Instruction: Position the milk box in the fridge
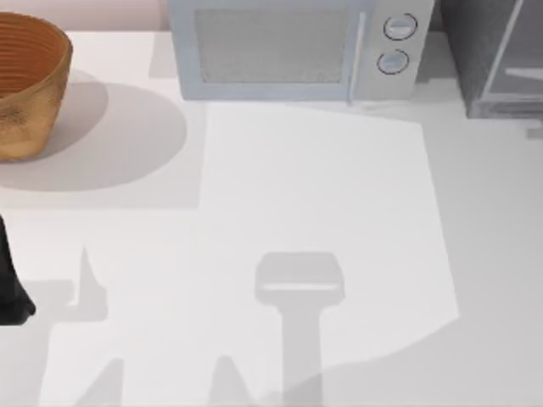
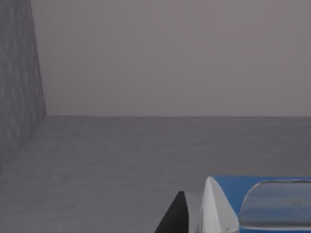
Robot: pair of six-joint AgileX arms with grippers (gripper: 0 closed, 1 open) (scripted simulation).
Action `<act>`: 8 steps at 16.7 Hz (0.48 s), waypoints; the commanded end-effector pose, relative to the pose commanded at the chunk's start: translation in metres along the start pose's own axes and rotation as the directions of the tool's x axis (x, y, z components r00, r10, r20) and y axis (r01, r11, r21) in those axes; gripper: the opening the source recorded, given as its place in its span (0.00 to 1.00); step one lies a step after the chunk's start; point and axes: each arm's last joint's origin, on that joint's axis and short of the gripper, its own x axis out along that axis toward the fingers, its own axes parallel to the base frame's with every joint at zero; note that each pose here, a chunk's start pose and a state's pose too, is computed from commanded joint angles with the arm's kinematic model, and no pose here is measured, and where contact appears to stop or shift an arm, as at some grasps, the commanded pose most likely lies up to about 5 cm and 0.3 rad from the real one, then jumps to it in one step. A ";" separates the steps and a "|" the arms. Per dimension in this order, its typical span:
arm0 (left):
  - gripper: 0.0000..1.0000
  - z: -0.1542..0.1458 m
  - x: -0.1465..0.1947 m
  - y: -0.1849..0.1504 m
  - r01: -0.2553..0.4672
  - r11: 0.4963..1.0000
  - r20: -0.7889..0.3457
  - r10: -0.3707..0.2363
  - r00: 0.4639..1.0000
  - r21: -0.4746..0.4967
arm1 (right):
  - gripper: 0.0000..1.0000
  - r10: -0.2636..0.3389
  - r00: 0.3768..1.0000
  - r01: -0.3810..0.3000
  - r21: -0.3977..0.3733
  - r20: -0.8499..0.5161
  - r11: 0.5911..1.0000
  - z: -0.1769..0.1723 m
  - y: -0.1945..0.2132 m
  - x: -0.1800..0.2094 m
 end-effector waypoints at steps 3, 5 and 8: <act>1.00 0.000 0.000 0.000 0.000 1.000 0.000 0.000 1.000 0.000 | 0.00 0.005 1.000 -0.004 0.004 -0.008 1.000 -0.002 0.002 0.000; 1.00 0.000 0.000 0.000 0.000 1.000 0.000 0.000 1.000 0.000 | 0.00 -0.001 1.000 0.001 0.010 -0.029 1.000 -0.007 0.001 0.007; 1.00 0.000 0.000 0.000 0.000 1.000 0.000 0.000 1.000 0.000 | 0.00 -0.004 0.999 0.004 0.012 -0.039 1.000 -0.009 -0.002 0.033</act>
